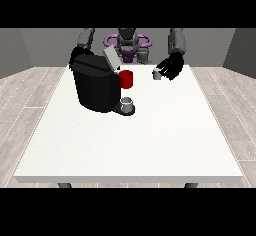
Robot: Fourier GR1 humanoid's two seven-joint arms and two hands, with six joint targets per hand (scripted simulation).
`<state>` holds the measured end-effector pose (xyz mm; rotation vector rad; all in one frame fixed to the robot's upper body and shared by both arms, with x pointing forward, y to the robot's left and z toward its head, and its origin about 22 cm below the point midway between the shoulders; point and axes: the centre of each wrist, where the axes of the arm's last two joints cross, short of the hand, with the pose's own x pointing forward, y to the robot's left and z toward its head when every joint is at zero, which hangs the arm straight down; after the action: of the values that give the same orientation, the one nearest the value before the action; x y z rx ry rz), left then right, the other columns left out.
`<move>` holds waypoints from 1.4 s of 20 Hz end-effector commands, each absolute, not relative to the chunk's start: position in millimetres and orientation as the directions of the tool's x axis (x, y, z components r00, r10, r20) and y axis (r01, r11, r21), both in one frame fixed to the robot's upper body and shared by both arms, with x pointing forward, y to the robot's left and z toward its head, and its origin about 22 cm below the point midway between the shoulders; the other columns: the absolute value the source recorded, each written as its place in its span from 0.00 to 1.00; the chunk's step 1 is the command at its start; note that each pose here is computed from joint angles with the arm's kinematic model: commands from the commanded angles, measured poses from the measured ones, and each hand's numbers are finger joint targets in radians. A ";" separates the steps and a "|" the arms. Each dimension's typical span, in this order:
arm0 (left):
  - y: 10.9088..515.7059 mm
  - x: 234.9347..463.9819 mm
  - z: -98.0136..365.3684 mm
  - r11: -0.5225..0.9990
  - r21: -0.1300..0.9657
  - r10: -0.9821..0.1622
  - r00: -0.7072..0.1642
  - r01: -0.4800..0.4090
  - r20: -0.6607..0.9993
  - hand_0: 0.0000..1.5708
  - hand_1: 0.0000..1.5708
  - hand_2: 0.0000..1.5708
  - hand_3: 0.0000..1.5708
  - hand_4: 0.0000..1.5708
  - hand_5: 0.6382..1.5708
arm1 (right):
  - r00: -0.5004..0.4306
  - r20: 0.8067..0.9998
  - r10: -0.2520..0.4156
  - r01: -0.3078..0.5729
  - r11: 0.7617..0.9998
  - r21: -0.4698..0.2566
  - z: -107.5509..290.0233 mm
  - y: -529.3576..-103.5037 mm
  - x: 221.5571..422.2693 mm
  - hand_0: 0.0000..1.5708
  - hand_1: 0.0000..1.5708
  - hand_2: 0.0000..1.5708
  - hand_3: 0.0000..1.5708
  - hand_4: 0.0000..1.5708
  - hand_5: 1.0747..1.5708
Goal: Insert the coffee pod into the coffee machine and close the lid
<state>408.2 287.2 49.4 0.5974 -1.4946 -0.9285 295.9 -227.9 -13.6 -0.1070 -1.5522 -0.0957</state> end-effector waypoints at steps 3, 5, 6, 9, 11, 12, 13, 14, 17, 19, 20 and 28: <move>282.8 424.8 88.0 0.545 0.830 -0.807 -0.195 0.116 0.557 0.79 0.79 0.84 0.82 0.36 1.00 | -0.026 1.000 0.002 0.092 0.996 0.000 -4.3 -221.8 302.5 0.00 0.00 0.00 0.00 0.32 1.00; 304.5 427.8 105.7 0.549 0.832 -0.814 -0.171 0.087 0.555 0.79 0.79 0.84 0.82 0.36 1.00 | -0.040 0.999 0.009 0.060 0.998 -0.006 -3.4 -214.4 297.0 0.00 0.00 0.00 0.00 0.30 1.00; 290.0 433.6 116.6 0.552 0.830 -0.809 -0.188 0.087 0.557 0.79 0.79 0.84 0.82 0.36 1.00 | -0.029 1.000 -0.005 0.073 0.997 0.007 -5.5 -202.4 301.0 0.00 0.00 0.00 0.00 0.30 1.00; 282.3 436.1 122.9 0.545 0.834 -0.808 -0.213 0.086 0.549 0.80 0.80 0.85 0.82 0.35 1.00 | -0.038 0.999 0.016 0.053 0.998 -0.014 3.4 -216.9 304.3 0.00 0.00 0.00 0.00 0.31 1.00; 299.5 436.2 133.8 0.565 0.822 -0.798 -0.209 0.071 0.566 0.80 0.80 0.85 0.82 0.34 1.00 | -0.063 0.998 -0.020 0.069 0.997 0.025 13.7 -222.6 307.7 0.00 0.00 0.00 0.00 0.32 1.00; 299.2 440.2 150.0 0.546 0.836 -0.813 -0.211 0.050 0.543 0.80 0.80 0.84 0.81 0.34 1.00 | -0.042 0.999 -0.013 0.042 0.999 0.015 1.1 -200.4 296.2 0.00 0.00 0.00 0.00 0.33 1.00; 290.7 446.3 177.3 0.537 0.843 -0.817 -0.232 0.028 0.528 0.64 0.64 0.76 0.78 0.35 1.00 | -0.092 0.996 0.007 0.042 0.999 -0.003 1.7 -193.8 302.8 0.00 0.00 0.00 0.00 0.33 1.00; 292.5 447.5 194.9 0.558 0.829 -0.804 -0.267 -0.030 0.531 0.68 0.68 0.78 0.78 0.33 1.00 | -0.116 0.993 0.019 0.075 0.997 -0.010 7.7 -219.7 310.3 0.00 0.00 0.00 0.00 0.31 1.00; 274.6 454.7 206.1 0.599 0.800 -0.783 -0.217 -0.015 0.583 0.81 0.81 0.83 0.79 0.33 1.00 | -0.077 0.997 0.016 0.032 0.999 -0.014 16.7 -198.7 311.7 0.00 0.00 0.00 0.00 0.32 1.00; 284.3 452.7 212.0 0.587 0.809 -0.791 -0.227 -0.022 0.567 0.77 0.77 0.79 0.76 0.31 1.00 | -0.093 0.996 0.010 0.064 0.998 -0.004 6.0 -200.5 305.0 0.00 0.00 0.00 0.00 0.33 1.00; 282.9 451.8 191.7 0.591 0.806 -0.789 -0.214 -0.015 0.575 0.79 0.79 0.80 0.76 0.30 1.00 | -0.091 0.996 0.020 0.051 0.999 -0.016 16.4 -216.6 306.8 0.00 0.00 0.00 0.00 0.32 1.00; 271.6 456.7 233.8 0.562 0.823 -0.810 -0.252 -0.081 0.529 0.80 0.80 0.84 0.79 0.32 1.00 | -0.164 0.986 0.037 0.068 0.997 -0.026 24.7 -226.1 316.5 0.00 0.00 0.00 0.00 0.29 1.00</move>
<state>455.3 281.7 225.5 0.7075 -1.6944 -0.8327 314.8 -209.5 27.2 -0.0627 -1.7103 -0.0235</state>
